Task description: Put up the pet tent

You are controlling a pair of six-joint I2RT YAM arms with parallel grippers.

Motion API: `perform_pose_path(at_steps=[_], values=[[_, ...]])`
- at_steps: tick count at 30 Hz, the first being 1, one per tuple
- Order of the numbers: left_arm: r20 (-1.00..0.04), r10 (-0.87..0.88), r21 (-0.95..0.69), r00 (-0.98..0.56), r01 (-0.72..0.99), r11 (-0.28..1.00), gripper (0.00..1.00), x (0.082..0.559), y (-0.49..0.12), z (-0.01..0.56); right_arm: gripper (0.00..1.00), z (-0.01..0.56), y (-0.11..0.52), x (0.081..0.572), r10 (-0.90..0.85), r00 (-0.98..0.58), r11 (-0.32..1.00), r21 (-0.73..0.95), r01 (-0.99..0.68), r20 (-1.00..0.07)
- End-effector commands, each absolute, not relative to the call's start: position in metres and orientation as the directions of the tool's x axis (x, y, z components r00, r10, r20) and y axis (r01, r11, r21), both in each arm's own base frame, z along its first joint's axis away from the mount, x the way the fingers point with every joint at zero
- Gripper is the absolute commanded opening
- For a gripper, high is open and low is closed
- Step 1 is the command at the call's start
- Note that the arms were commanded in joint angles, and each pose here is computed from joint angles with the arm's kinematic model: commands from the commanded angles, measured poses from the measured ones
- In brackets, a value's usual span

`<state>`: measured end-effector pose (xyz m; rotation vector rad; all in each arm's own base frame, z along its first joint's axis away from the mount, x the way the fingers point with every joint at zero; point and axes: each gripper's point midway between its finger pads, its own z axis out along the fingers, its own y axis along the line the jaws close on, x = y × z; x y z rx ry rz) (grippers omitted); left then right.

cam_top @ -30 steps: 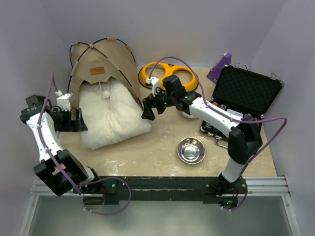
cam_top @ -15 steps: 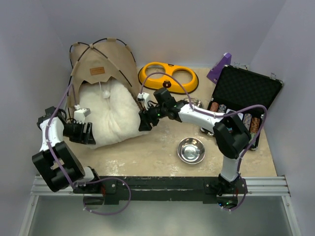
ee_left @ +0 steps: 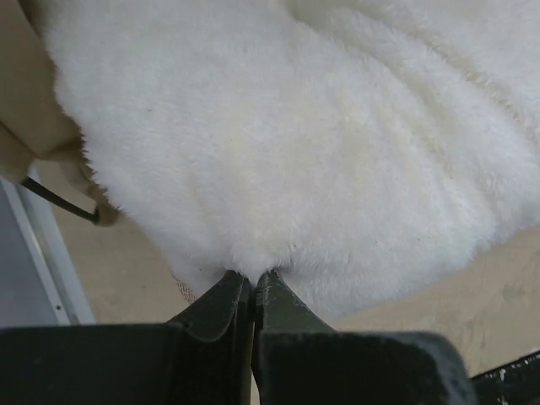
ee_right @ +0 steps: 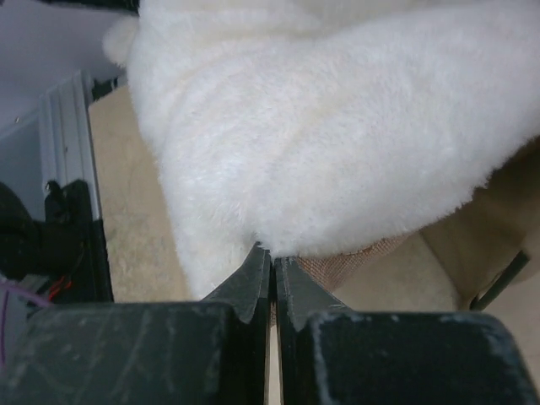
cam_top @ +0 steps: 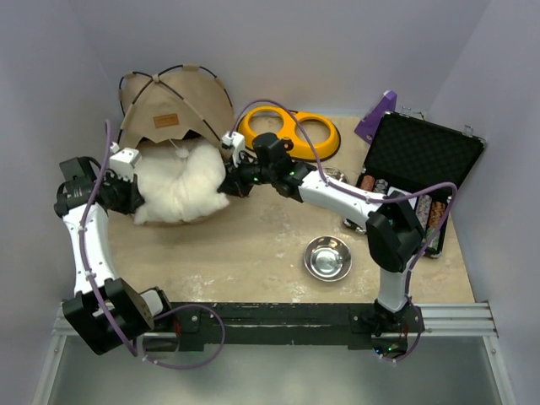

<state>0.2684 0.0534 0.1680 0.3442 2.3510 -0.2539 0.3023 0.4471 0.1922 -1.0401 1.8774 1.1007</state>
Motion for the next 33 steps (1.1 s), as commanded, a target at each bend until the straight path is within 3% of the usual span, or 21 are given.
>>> perform_pose_path(at_steps=[1,6,15,22,23,24,26,27,30,33], values=[[-0.858,0.097,-0.053,-0.504,0.275,0.960,0.00,0.326,0.060,0.232,0.00,0.272,0.485,0.344,-0.075,-0.217,0.395,0.170,-0.903,-0.973],[-0.895,0.049,-0.077,-0.442,0.262,0.962,0.00,0.372,0.056,0.241,0.00,0.275,0.504,0.390,-0.037,-0.112,0.540,0.075,-0.838,-0.993],[-0.939,0.169,0.098,-0.301,0.238,0.966,0.00,0.432,0.038,0.225,0.00,0.252,0.515,0.433,-0.119,0.147,0.684,-0.189,-0.705,-0.982],[-0.890,0.253,0.228,-0.380,0.111,0.967,0.00,0.451,0.059,0.171,0.00,0.218,0.518,0.454,-0.285,0.218,0.754,-0.359,-0.551,-0.933],[-0.879,0.252,0.237,-0.404,0.087,0.968,0.04,0.453,0.064,0.166,0.01,0.214,0.519,0.455,-0.308,0.218,0.758,-0.378,-0.532,-0.926],[-0.869,0.253,0.244,-0.425,0.076,0.967,0.17,0.454,0.069,0.163,0.07,0.206,0.518,0.456,-0.332,0.204,0.757,-0.390,-0.525,-0.921],[-0.851,0.254,0.232,-0.460,0.106,0.967,0.53,0.451,0.066,0.160,0.33,0.203,0.515,0.452,-0.346,0.186,0.747,-0.390,-0.538,-0.920],[-0.846,0.258,0.215,-0.467,0.143,0.966,0.61,0.443,0.061,0.160,0.41,0.212,0.512,0.447,-0.333,0.191,0.746,-0.381,-0.545,-0.924],[-0.876,0.288,0.217,-0.388,0.217,0.952,0.70,0.425,0.047,0.182,0.56,0.240,0.503,0.430,-0.286,0.218,0.732,-0.360,-0.579,-0.933],[-0.881,0.320,0.244,-0.348,0.244,0.939,0.72,0.405,0.041,0.202,0.63,0.264,0.497,0.416,-0.250,0.221,0.723,-0.333,-0.605,-0.943]])
